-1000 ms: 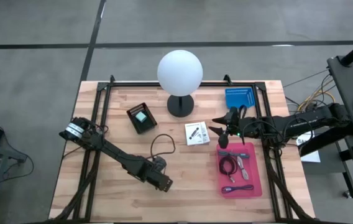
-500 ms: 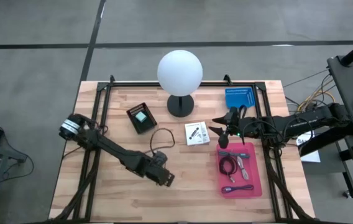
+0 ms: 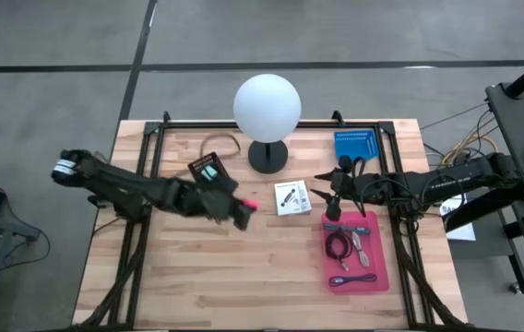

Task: Pick and place items into bin
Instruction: Put the pink charger cable adapter into the black bin

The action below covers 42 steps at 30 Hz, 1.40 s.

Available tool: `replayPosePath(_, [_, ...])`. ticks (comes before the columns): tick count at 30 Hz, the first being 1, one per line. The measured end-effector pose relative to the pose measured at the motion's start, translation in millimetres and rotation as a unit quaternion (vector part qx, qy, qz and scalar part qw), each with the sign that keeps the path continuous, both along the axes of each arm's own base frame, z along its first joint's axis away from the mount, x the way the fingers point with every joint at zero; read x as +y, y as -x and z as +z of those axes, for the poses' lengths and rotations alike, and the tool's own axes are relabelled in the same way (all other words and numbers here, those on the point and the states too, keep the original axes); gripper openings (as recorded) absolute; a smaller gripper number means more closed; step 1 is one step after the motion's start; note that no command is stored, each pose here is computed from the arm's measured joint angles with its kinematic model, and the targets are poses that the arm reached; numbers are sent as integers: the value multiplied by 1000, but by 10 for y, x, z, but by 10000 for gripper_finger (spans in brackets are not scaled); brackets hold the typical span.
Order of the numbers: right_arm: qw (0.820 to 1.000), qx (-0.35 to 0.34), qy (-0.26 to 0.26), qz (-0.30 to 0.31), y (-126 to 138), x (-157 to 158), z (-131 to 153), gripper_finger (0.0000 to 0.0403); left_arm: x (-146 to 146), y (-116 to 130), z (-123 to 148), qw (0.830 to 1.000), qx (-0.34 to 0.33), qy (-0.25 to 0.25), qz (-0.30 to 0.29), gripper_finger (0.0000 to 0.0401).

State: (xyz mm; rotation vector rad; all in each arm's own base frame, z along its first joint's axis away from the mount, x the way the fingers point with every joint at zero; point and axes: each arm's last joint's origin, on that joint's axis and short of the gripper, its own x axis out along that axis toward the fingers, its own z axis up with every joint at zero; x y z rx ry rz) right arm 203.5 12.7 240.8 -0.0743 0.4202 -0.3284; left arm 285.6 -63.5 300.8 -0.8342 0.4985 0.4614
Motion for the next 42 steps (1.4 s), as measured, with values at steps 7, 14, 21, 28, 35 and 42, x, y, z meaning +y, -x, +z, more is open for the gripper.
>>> replayPosePath(7, [1000, -1, -2, -3, -1, -9, 0, 185, 368, 326, 337, 997, -60, -19, 34, 139])
replayPosePath(14, [1000, -1, -2, -3, -1, -9, 0, 185, 600, 537, 175, 996, -10, -20, 83, 139])
replayPosePath(21, [1000, 0, 2, -1, -1, -8, 1, 185, 709, 635, -165, 989, 66, 13, 134, 139])
replayPosePath(28, [1000, 0, 1, -1, -1, -8, 1, 185, 828, 705, -444, 977, 99, 28, 186, 139])
replayPosePath(35, [1000, -4, -9, -6, -1, -9, 1, 185, 945, 782, -641, 966, 127, 18, 223, 139])
replayPosePath(42, [1000, -5, -11, -9, -1, -14, 1, 185, 963, 819, -830, 960, 159, 12, 230, 139])
